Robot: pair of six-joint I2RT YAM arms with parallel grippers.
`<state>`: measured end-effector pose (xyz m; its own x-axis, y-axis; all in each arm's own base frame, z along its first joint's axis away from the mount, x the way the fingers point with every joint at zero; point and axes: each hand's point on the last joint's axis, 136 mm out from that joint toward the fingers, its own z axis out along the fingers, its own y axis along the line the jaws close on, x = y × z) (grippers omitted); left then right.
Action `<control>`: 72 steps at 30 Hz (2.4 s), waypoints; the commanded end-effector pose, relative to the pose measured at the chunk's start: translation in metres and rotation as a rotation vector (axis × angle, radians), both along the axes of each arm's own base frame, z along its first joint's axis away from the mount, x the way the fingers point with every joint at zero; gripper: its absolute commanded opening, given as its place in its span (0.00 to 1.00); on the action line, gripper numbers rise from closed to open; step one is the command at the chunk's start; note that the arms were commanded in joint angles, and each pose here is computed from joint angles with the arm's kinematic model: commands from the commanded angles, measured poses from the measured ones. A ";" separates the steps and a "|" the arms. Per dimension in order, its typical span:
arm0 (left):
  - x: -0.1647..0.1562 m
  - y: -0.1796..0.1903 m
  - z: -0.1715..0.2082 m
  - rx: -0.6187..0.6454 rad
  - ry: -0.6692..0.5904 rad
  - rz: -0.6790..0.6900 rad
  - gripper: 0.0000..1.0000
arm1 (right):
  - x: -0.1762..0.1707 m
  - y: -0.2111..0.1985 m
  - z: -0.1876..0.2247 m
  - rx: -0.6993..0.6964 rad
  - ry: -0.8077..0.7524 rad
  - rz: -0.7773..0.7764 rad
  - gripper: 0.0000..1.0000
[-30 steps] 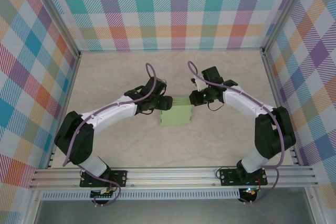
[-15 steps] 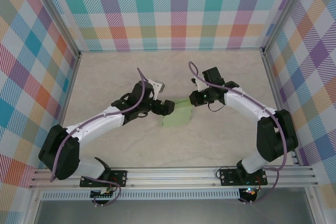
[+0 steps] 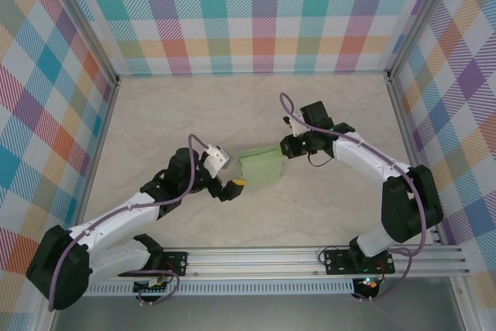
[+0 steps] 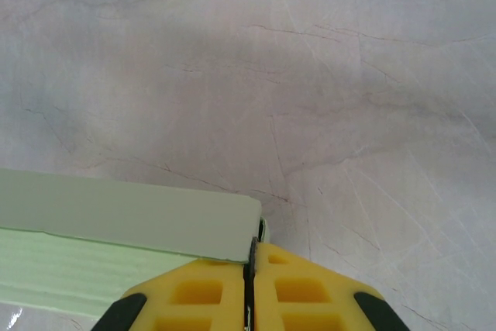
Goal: Fold the paper box
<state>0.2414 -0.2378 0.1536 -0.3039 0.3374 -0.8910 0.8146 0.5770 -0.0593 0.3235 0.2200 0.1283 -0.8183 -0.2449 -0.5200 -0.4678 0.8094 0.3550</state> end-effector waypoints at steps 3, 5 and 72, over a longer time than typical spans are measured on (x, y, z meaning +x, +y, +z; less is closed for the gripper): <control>0.019 0.009 0.016 -0.029 -0.154 0.081 1.00 | -0.002 0.003 0.014 0.022 -0.082 0.036 0.10; 0.022 0.006 0.008 -0.021 -0.139 0.073 1.00 | -0.003 0.003 0.015 0.029 -0.091 0.034 0.10; 0.061 -0.051 0.026 -0.059 0.022 -0.096 0.48 | -0.047 0.047 0.091 0.468 0.025 -0.170 0.60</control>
